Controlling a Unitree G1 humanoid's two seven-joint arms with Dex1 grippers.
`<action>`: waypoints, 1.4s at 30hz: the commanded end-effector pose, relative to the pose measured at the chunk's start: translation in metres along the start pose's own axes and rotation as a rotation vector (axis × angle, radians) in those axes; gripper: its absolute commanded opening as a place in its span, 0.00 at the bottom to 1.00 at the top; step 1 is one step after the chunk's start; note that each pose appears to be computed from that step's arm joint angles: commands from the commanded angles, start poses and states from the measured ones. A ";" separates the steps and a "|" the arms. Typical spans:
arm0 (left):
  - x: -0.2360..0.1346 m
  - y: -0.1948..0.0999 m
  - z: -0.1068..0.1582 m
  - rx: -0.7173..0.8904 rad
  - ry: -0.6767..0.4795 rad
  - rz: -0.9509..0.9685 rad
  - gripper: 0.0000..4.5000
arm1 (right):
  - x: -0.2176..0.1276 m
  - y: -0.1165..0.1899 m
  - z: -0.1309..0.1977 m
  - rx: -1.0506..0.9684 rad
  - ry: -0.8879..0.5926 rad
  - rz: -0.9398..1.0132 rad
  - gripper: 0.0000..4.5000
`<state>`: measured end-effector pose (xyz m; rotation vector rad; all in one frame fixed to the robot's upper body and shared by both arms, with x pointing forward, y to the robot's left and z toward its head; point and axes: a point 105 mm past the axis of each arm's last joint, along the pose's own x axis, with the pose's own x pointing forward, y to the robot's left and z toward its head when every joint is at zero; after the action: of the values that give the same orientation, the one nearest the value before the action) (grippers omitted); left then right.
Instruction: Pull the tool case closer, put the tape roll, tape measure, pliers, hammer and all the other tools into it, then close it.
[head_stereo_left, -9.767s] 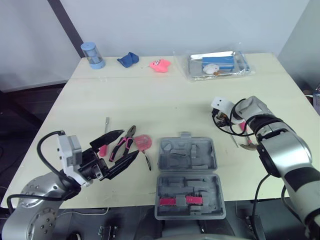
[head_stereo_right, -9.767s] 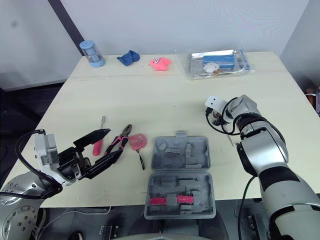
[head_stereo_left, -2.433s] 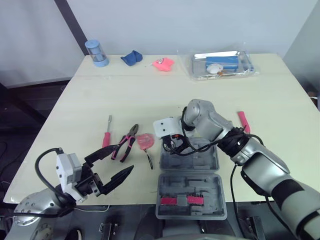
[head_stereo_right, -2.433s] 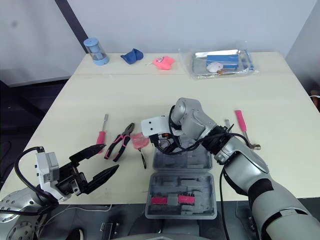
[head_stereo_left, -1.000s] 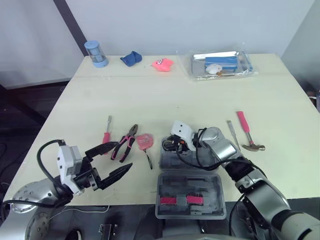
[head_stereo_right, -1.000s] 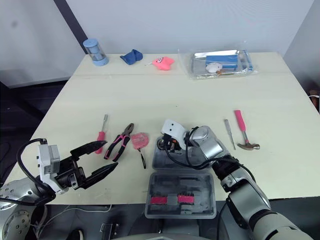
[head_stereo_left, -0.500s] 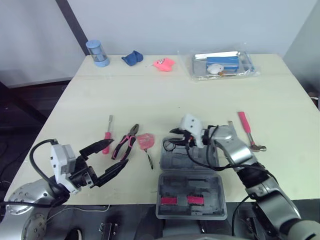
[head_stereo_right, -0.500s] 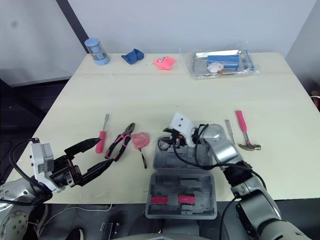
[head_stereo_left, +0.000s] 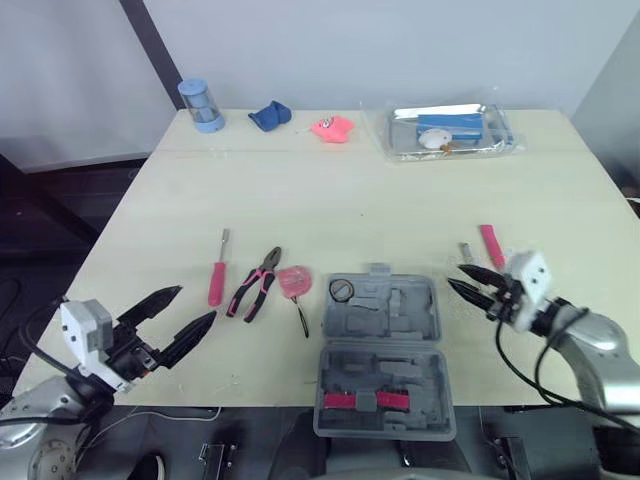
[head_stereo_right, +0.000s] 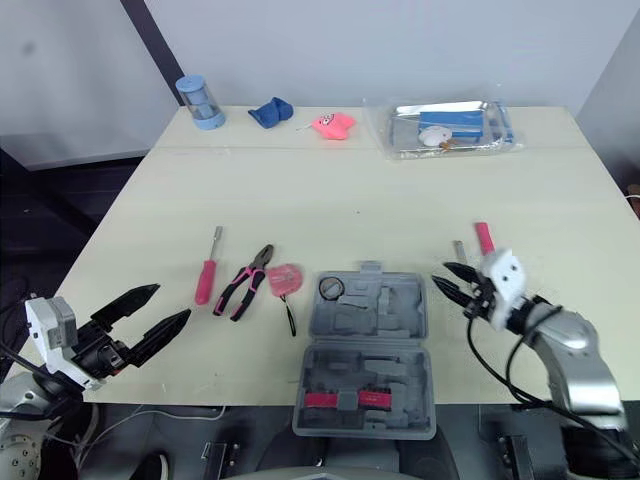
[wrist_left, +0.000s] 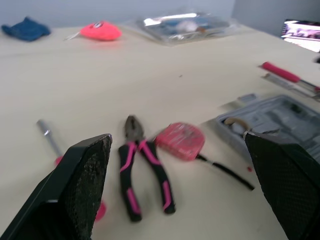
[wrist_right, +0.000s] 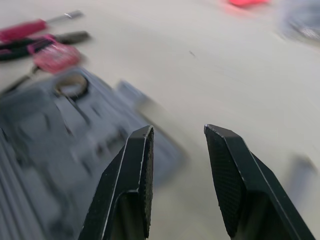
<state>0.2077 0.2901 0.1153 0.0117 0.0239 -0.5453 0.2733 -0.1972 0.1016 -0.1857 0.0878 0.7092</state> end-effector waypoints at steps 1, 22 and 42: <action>-0.022 0.015 -0.011 0.010 0.032 0.088 1.00 | -0.048 -0.020 -0.007 0.012 -0.012 -0.146 0.38; -0.047 0.034 -0.048 -0.061 0.107 0.225 1.00 | -0.139 -0.021 -0.058 0.181 0.074 -0.369 0.98; 0.027 -0.003 0.003 0.029 0.024 -0.031 1.00 | -0.067 -0.012 -0.002 0.044 0.005 -0.145 0.98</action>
<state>0.2260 0.2823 0.1051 0.0079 0.0625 -0.5268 0.2260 -0.2593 0.0993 -0.1157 0.1382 0.5252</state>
